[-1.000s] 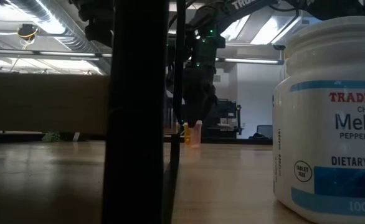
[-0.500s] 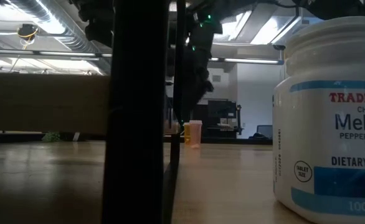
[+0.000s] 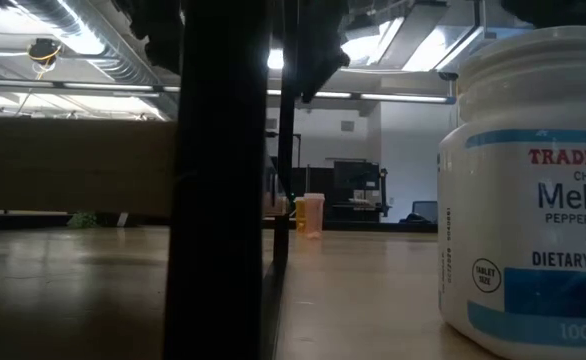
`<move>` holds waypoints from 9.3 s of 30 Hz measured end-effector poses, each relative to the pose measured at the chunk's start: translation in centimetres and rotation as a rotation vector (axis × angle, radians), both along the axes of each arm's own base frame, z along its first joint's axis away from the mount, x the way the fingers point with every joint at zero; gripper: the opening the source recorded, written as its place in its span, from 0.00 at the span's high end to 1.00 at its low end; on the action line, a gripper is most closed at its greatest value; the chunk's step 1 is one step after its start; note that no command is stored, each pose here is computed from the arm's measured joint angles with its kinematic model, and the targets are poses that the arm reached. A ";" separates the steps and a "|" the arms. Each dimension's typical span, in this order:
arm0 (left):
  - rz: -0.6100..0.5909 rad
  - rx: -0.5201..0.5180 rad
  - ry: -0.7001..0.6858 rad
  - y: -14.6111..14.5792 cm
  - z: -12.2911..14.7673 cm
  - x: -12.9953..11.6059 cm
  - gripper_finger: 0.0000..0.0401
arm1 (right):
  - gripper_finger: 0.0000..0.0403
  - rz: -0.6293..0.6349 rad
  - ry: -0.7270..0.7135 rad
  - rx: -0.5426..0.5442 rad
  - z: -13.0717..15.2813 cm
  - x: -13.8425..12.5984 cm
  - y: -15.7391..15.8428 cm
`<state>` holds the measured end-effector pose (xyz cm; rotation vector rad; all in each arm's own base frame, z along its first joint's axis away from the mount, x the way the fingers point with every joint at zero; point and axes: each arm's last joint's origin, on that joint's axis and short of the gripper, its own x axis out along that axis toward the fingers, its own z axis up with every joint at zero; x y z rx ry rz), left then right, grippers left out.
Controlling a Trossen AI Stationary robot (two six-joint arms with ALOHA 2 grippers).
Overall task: Pick and place medicine bottles onto shelf by color
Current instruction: Put the bottom small red pill bottle on the shelf aligned with the other small red pill bottle
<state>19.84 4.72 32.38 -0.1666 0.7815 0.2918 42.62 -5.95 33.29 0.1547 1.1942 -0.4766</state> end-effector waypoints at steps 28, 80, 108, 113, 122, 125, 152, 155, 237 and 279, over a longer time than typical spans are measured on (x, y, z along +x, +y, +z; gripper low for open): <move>-0.188 0.016 -0.293 -0.6 -13.7 4.6 0.27 | 0.55 0.007 -0.247 -0.070 11.8 -10.7 2.8; -0.332 0.027 0.065 4.3 -10.5 14.8 0.27 | 0.55 0.118 -0.391 -0.244 14.1 -17.6 8.0; -0.350 0.059 0.089 3.5 -12.8 16.6 0.27 | 0.55 0.134 -0.462 -0.258 13.3 -17.8 8.0; -0.346 0.057 0.094 3.4 -13.1 16.6 0.27 | 0.55 0.135 -0.465 -0.259 13.4 -17.8 8.0; -0.314 0.052 0.092 2.7 -13.0 16.8 0.27 | 0.55 0.132 -0.467 -0.257 13.4 -17.8 8.0; -0.298 0.072 0.078 2.8 -12.9 17.0 0.27 | 0.55 0.132 -0.467 -0.257 13.4 -17.8 8.0; -0.270 0.019 0.069 3.5 -15.5 18.1 0.27 | 0.55 0.124 -0.475 -0.263 13.4 -17.7 8.0; -0.261 0.024 0.069 3.6 -15.5 18.1 0.27 | 0.55 0.123 -0.477 -0.262 13.4 -17.7 8.0; -0.241 -0.065 0.134 2.8 -14.3 16.8 0.76 | 0.55 0.124 -0.494 -0.262 13.6 -17.6 8.0; 0.074 -0.352 0.073 -15.1 -0.1 0.7 0.76 | 0.55 0.742 -0.592 0.014 14.2 -16.8 9.8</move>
